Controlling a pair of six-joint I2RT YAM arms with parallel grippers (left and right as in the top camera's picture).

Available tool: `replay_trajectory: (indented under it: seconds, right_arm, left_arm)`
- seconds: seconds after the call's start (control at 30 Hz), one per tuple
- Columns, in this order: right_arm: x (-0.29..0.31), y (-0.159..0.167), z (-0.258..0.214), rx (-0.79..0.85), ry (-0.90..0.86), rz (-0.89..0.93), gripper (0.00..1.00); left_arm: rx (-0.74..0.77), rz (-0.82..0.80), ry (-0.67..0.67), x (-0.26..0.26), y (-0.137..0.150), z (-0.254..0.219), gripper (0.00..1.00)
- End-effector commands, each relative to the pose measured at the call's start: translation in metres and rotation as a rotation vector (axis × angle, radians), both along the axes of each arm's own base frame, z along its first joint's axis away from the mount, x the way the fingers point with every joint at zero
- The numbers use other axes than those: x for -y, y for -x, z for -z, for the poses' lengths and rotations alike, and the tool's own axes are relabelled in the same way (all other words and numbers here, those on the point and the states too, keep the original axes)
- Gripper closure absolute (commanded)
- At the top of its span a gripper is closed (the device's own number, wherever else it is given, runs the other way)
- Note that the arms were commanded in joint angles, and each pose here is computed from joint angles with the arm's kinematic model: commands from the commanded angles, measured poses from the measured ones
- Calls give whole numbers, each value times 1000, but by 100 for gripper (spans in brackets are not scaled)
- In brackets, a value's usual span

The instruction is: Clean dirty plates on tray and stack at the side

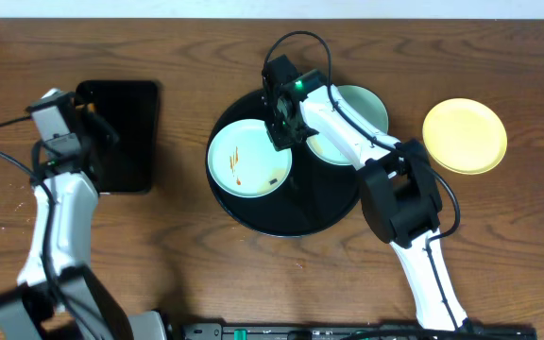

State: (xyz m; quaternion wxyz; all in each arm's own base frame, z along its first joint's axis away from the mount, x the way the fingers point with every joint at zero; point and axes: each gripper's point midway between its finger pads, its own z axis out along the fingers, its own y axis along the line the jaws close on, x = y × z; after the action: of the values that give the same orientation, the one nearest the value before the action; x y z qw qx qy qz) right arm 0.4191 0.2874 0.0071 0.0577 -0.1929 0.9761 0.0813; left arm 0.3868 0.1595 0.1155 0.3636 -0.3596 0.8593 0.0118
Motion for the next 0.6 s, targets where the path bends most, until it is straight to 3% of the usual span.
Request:
replay_trajectory:
  seconds: [0.0,0.17,0.57]
  right_arm:
    - [1,12,19,-43,30,10,99]
    - [2,12,19,-44,30,10,99]
    - [1,11,19,-40,27,10,99]
  left_arm:
    - [-89,-17,17,-14,3,36,92]
    - [-166,-20,50,-15,6,73,92]
    - [-204,-20,65,-15,7,97,92]
